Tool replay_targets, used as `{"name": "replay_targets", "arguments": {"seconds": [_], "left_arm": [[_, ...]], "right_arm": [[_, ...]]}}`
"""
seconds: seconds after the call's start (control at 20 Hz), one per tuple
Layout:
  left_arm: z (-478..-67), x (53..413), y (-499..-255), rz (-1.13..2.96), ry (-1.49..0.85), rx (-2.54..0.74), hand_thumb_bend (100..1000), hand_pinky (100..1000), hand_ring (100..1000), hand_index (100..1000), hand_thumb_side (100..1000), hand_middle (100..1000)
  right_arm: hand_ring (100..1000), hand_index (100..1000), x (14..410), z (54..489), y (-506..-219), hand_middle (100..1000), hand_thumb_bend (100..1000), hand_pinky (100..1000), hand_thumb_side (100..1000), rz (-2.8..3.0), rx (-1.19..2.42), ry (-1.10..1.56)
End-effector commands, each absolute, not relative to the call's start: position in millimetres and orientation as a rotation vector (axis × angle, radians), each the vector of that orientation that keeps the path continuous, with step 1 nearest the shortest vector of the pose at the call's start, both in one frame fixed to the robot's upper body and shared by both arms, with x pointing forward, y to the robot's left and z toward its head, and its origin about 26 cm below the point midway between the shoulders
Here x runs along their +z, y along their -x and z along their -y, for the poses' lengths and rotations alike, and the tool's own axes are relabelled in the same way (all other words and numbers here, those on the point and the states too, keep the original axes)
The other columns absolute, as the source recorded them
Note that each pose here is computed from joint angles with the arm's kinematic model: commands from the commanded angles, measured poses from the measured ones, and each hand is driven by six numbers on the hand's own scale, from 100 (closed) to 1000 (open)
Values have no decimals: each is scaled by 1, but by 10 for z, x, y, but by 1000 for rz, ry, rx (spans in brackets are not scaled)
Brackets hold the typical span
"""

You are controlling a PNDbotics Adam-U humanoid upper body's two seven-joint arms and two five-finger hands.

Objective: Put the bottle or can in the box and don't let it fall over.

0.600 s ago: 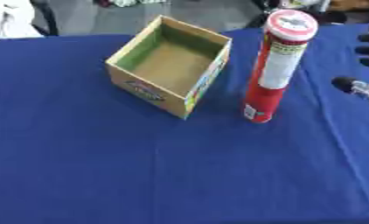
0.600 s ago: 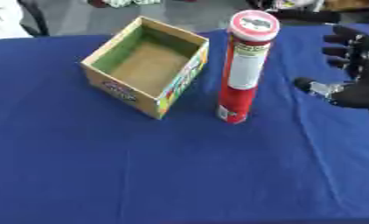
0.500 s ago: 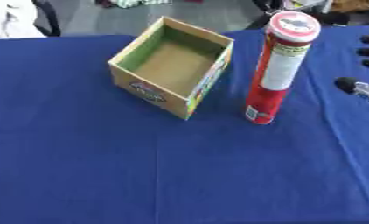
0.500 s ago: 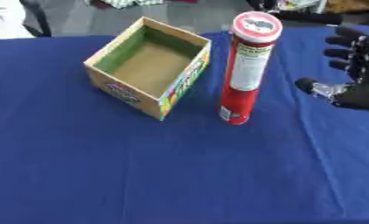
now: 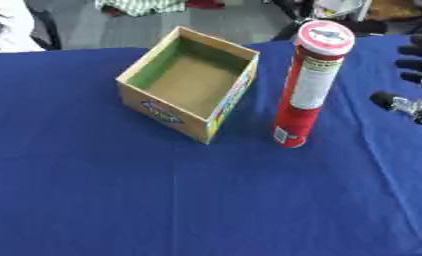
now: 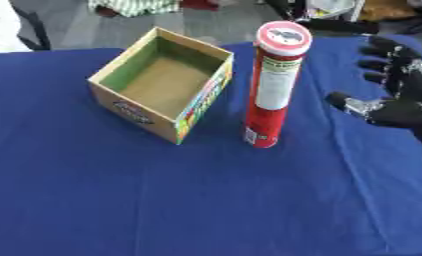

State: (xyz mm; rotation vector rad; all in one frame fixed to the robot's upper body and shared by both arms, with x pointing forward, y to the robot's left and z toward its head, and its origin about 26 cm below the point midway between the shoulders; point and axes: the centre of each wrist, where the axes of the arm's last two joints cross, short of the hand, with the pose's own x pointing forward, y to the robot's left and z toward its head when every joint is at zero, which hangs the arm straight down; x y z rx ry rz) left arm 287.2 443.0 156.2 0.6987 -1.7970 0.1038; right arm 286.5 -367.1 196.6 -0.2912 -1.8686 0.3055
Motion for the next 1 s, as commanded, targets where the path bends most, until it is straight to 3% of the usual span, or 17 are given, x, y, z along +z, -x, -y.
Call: {"name": "replay_targets", "arguments": {"seconds": [0.05, 1.0], "left_arm": [[-4442, 1686, -2863, 1826, -721, 83, 718, 840, 781, 894, 421, 740], [-4382, 1661, -2864, 1824, -693, 104, 690, 832, 776, 888, 492, 737]], "right_arm": [[899, 955, 2087, 3663, -2853, 879, 611, 929, 100, 1896, 331, 303], [915, 928, 2048, 3525, -3077, 888, 630, 931, 100, 1823, 428, 208]]}}
